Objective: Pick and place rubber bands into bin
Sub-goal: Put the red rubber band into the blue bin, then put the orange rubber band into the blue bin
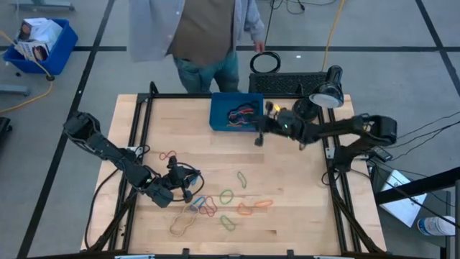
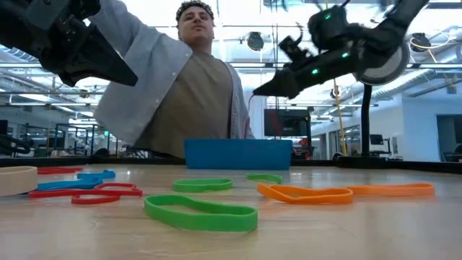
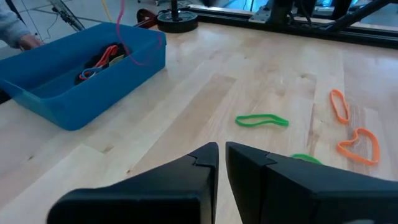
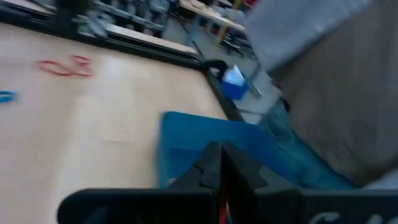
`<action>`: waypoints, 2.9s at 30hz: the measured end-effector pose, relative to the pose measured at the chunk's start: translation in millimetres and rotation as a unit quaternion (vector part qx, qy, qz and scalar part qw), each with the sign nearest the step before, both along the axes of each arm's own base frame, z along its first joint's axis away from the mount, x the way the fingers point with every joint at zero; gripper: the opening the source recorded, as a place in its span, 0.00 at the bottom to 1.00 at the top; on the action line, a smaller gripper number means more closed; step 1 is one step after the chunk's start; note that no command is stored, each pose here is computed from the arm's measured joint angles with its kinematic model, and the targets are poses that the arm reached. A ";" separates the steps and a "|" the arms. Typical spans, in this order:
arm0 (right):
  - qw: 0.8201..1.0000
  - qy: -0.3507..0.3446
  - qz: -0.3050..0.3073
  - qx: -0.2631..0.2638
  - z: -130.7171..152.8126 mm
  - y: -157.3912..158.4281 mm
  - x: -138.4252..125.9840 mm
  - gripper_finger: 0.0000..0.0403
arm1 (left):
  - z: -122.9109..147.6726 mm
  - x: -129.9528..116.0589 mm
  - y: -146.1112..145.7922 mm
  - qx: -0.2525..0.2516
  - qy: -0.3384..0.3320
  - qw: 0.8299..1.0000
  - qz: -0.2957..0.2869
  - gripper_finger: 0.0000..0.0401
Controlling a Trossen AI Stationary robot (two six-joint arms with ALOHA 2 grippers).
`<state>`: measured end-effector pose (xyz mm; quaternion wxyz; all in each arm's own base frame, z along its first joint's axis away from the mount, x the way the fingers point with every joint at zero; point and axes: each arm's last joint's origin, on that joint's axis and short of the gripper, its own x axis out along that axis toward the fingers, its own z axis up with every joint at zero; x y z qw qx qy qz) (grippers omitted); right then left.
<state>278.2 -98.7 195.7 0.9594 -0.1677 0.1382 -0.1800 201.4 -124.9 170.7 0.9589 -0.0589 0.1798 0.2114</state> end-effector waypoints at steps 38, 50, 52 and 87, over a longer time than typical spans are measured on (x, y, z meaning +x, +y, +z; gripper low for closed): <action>0.927 0.193 0.264 0.183 -21.5 119.7 -27.6 0.47 | -0.4 -0.2 -0.9 -0.003 0.005 1.000 -0.010 0.09; 0.918 0.234 0.275 0.164 -84.4 217.1 -55.3 0.39 | 0.5 1.8 1.1 -0.007 -0.002 1.000 -0.001 0.09; 0.920 0.233 0.269 0.162 -91.9 220.5 -53.4 0.40 | 0.6 1.8 1.2 -0.007 -0.002 1.000 -0.001 0.09; 0.999 0.028 0.034 0.002 -30.5 86.9 6.9 0.01 | 0.1 1.5 1.2 -0.011 -0.002 1.000 0.000 0.09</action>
